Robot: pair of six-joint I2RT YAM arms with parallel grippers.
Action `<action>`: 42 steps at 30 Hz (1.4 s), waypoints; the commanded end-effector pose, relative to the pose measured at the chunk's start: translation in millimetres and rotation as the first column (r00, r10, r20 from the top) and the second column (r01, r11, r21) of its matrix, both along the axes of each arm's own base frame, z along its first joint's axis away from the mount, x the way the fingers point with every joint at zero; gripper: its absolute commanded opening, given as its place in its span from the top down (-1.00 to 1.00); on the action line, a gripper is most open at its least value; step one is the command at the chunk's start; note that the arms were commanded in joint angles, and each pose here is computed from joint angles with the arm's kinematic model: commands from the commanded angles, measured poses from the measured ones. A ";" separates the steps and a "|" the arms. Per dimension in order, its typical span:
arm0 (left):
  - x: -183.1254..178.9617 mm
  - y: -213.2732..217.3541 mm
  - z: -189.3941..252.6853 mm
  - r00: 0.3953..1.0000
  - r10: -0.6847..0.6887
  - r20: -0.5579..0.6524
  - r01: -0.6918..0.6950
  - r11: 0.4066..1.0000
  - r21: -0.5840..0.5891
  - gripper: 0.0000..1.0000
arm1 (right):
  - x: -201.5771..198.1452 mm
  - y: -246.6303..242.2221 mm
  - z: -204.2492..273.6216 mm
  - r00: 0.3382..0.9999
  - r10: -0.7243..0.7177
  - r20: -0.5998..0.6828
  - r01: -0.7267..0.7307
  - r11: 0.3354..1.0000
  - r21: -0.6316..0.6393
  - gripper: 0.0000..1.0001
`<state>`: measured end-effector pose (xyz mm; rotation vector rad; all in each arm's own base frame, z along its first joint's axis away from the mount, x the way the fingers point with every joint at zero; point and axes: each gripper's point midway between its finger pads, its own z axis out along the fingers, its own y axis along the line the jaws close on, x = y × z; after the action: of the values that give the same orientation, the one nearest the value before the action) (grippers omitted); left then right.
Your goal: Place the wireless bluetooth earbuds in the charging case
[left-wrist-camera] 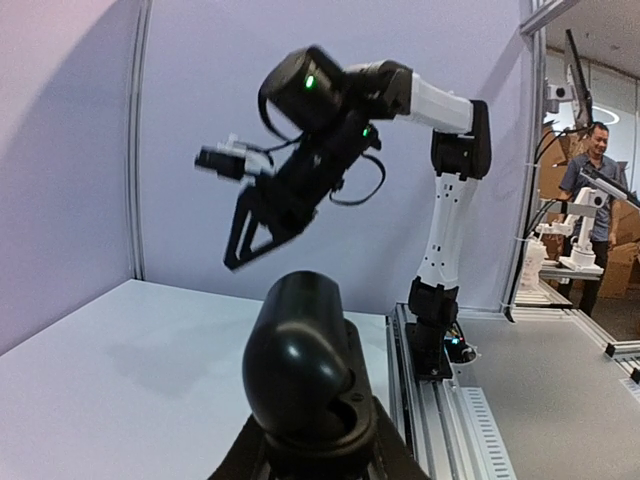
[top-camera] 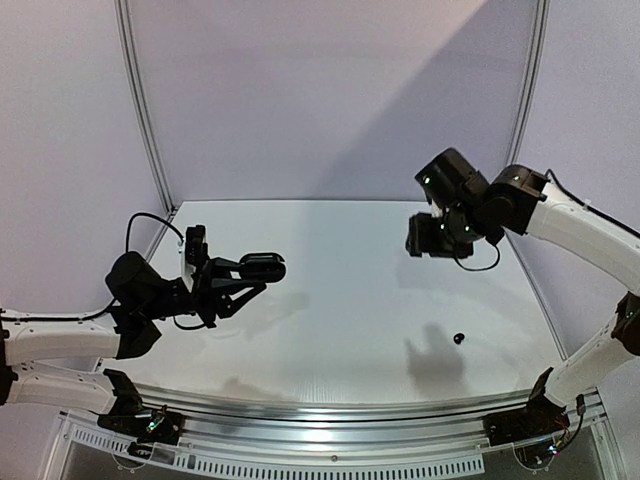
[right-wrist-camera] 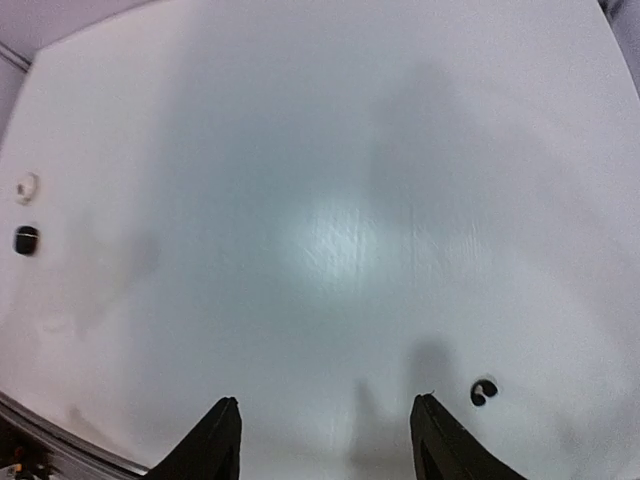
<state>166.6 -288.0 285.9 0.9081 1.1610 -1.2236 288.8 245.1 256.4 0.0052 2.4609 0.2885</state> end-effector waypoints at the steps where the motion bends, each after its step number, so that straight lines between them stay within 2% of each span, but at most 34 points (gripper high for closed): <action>1: -0.5 1.7 10.2 1.000 -0.003 0.003 0.003 1.000 0.002 1.00 | -51.3 -76.1 -93.0 0.920 -0.244 -0.308 0.165 0.951 -0.262 -0.08; 4: -2.4 2.6 13.2 1.000 -0.007 0.009 0.007 1.000 -0.002 1.00 | -72.8 -97.1 -129.9 0.868 -0.335 -0.368 0.236 0.928 -0.287 0.08; 7: -4.0 3.6 14.3 1.000 -0.008 0.015 0.008 1.000 -0.003 1.00 | -86.4 -112.9 -153.7 0.835 -0.403 -0.375 0.312 0.907 -0.282 0.25; 10: -5.4 4.6 13.7 1.000 -0.009 0.016 0.009 1.000 -0.004 1.00 | -89.9 -131.8 -170.3 0.803 -0.462 -0.376 0.371 0.882 -0.293 0.54; 15: -7.1 6.2 13.7 1.000 -0.010 0.015 0.010 1.000 -0.008 1.00 | -70.4 -157.1 -180.2 0.784 -0.531 -0.323 0.452 0.843 -0.291 0.86; 18: -8.8 6.4 13.8 1.000 -0.015 0.018 0.015 1.000 -0.009 1.00 | -48.7 -160.3 -186.0 0.797 -0.515 -0.316 0.448 0.855 -0.263 1.00; 23: -9.1 6.7 14.8 1.000 -0.015 0.019 0.015 1.000 -0.010 1.00 | -21.2 -163.5 -197.3 0.815 -0.477 -0.329 0.394 0.873 -0.289 1.00; 30: -15.0 5.5 13.3 0.998 -0.046 0.048 0.046 0.999 0.002 1.00 | -10.5 -156.6 -214.2 0.813 -0.425 -0.398 0.286 0.887 -0.364 1.00; 36: -27.9 5.1 2.7 0.985 -0.097 0.143 0.092 0.995 0.043 1.00 | -4.2 -152.0 -196.8 0.832 -0.398 -0.385 0.274 0.900 -0.339 1.00; 39: -33.1 4.7 -0.8 0.975 -0.120 0.188 0.111 0.992 0.060 1.00 | 2.9 -141.5 -179.6 0.863 -0.337 -0.377 0.237 0.928 -0.286 1.00; 42: -37.6 4.9 -2.8 0.965 -0.138 0.222 0.127 0.990 0.066 1.00 | 11.3 -114.2 -146.8 0.924 -0.204 -0.324 0.149 0.971 -0.186 1.00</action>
<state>137.9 -285.2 291.7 1.0774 1.0226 -1.1961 288.4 100.4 63.5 0.3975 2.8735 -0.1980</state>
